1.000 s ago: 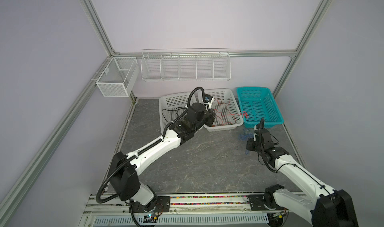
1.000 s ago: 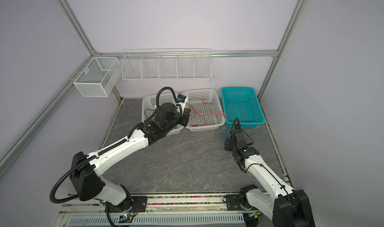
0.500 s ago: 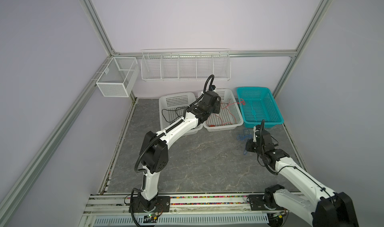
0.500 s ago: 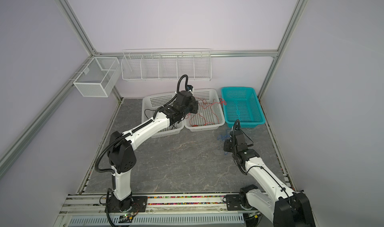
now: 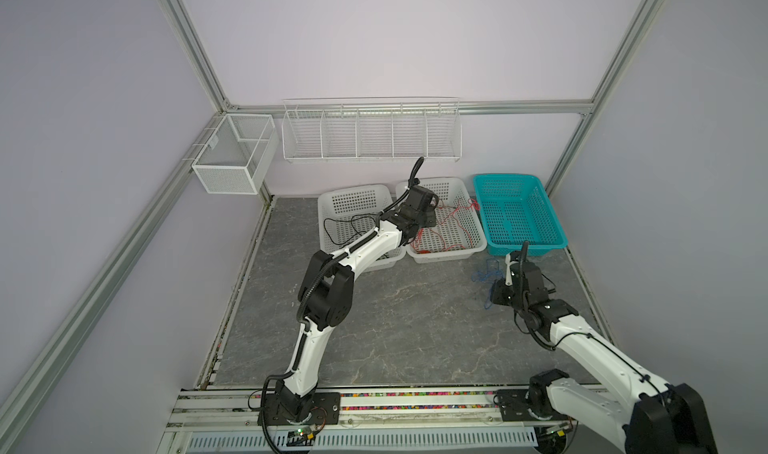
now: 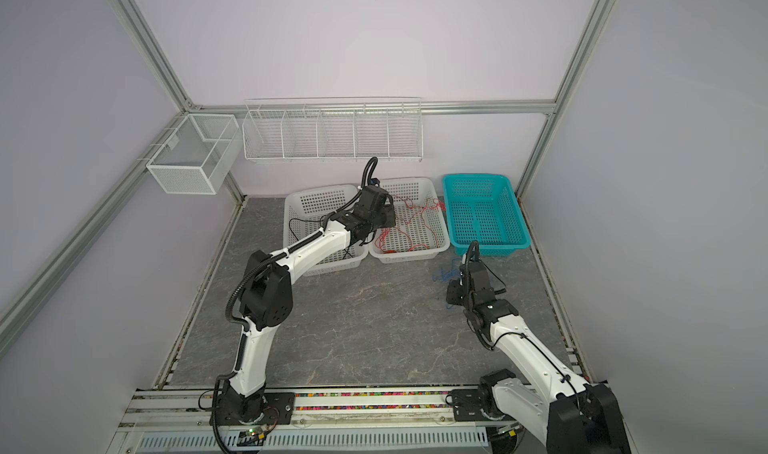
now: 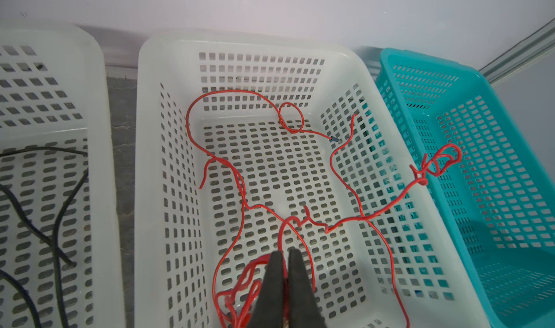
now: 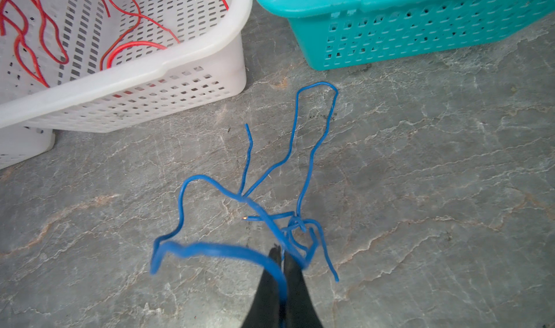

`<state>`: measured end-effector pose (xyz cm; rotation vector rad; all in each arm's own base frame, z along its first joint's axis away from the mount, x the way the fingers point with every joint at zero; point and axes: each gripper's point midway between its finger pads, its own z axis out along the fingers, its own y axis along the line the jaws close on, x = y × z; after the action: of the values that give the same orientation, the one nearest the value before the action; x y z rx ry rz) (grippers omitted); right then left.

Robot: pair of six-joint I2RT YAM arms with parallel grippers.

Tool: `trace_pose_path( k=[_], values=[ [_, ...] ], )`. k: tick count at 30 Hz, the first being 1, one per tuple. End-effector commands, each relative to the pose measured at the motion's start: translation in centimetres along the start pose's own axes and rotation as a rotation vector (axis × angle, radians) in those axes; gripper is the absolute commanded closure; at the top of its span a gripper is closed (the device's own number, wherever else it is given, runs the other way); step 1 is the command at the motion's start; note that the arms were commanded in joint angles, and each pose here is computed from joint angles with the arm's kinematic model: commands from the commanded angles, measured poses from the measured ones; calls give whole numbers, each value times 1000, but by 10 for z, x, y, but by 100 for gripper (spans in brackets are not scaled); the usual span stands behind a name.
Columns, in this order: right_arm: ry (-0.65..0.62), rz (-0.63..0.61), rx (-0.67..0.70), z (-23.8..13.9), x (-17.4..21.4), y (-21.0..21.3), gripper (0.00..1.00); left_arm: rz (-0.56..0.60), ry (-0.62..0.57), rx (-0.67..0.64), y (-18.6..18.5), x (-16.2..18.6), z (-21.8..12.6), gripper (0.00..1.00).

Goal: Untangle the cables
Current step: 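Lift the red wire with the left gripper and drop it into the white basket, then bring the left gripper toward the blue wire held by the right gripper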

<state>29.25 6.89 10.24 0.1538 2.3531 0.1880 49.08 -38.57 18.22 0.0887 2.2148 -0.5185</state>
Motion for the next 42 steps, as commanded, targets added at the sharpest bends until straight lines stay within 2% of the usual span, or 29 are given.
trace_pose_path(
  k=[1, 5, 6, 9, 13, 14, 22, 27, 33, 42],
  values=[
    [-5, -7, -7, 0, 2, -1, 94, -64, 27, 39, 2, 9, 9, 90],
    [-9, -7, -10, -1, 1, 0, 94, -78, 24, 60, 5, 12, 10, 48],
    [-8, -7, -11, -1, 1, 0, 94, -75, 23, 68, 3, 11, 9, 40],
    [-8, -9, -18, -2, -1, 2, 94, -66, 8, 92, 0, 8, 4, 25],
    [-6, -23, -45, -4, -5, 8, 93, -40, -15, 127, -6, 2, -5, 12],
    [-7, -31, -57, -5, -7, 11, 93, -30, -20, 142, -8, 1, -8, 6],
    [-24, -126, -219, -26, -29, 45, 94, 46, -84, 284, -28, -5, -39, 9],
    [-33, -180, -367, -48, -41, 73, 93, 111, -87, 389, -43, 4, -58, 11],
    [-58, -185, -493, -68, -54, 96, 90, 210, -85, 463, -51, 20, -81, 11],
    [-33, -170, -518, -64, -60, 104, 92, 423, -160, 545, -62, 39, -138, 13]
  ],
)
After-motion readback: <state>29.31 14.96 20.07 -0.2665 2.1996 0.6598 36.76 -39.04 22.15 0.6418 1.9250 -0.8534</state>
